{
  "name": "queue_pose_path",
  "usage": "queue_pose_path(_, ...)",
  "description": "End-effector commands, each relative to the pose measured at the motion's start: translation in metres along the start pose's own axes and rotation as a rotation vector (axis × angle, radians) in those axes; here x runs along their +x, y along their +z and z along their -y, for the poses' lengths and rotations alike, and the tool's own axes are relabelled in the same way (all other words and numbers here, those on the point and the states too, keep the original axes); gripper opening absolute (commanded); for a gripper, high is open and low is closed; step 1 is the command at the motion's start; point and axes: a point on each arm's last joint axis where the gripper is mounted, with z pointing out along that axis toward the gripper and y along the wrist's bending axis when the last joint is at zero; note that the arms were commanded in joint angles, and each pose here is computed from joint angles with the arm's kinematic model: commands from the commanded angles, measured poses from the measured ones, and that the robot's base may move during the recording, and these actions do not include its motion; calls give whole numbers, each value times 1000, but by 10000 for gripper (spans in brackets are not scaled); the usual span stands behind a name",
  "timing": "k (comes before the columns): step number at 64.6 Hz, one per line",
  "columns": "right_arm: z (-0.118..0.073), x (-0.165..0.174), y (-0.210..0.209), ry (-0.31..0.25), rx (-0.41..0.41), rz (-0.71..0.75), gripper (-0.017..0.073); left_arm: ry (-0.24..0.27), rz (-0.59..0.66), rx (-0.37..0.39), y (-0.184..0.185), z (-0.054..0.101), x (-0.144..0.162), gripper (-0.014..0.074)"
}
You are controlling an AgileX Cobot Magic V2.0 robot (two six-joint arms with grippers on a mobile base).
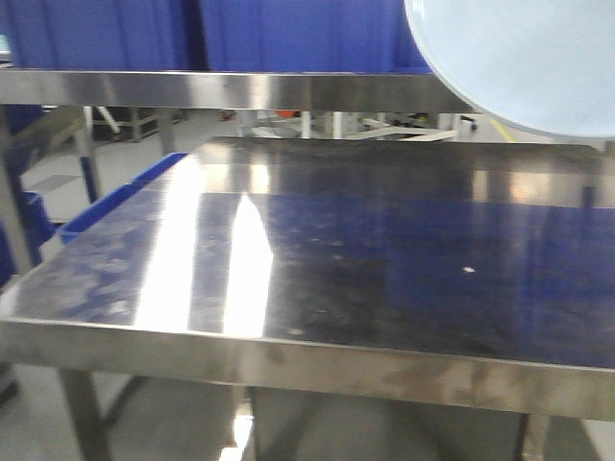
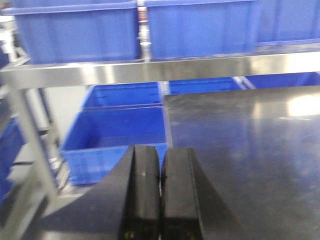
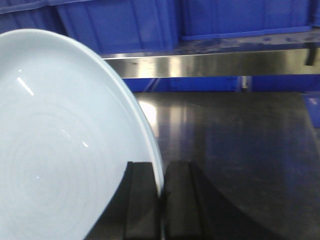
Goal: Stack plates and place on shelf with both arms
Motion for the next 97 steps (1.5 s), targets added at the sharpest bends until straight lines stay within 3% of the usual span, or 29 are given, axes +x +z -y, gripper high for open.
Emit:
queue_pose_path(1,-1,-21,-3,-5,2,149,48,-7,120,-17,-2,-2,-18,83)
queue_pose_path(97,-1,-21,-3,-5,2,149,48,-7,120,-17,-2,-2,-18,83)
